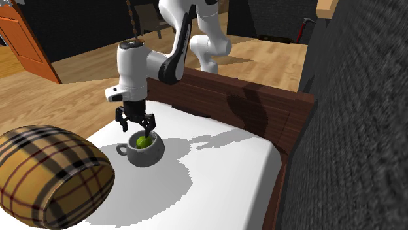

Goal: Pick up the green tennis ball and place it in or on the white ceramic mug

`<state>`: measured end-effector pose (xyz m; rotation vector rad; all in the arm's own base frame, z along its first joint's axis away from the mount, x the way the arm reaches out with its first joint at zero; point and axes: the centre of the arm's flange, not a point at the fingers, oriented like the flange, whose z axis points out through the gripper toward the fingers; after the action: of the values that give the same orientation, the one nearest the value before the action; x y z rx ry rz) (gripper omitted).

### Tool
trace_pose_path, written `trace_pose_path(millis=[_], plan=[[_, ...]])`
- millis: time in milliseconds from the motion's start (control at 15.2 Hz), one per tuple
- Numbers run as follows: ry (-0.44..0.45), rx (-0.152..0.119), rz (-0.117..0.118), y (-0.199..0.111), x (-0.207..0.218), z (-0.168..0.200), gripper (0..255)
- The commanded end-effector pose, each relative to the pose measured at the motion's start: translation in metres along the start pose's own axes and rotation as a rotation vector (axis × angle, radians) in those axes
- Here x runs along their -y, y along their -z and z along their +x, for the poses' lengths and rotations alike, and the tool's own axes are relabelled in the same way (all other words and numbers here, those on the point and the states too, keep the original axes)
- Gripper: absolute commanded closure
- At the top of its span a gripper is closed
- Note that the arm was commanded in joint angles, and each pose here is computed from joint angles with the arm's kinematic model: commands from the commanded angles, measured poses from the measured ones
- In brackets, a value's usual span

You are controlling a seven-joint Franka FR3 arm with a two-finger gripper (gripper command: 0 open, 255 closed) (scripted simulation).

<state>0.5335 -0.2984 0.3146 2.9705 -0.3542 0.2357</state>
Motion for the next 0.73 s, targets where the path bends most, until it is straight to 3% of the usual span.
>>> trace_pose_path(millis=[0, 132, 660], plan=[[0.0, 0.0, 0.0, 0.02, 0.0, 0.0, 0], [0.0, 0.0, 0.0, 0.043, 0.0, 0.0, 0], [0.0, 0.0, 0.0, 0.043, 0.0, 0.0, 0]])
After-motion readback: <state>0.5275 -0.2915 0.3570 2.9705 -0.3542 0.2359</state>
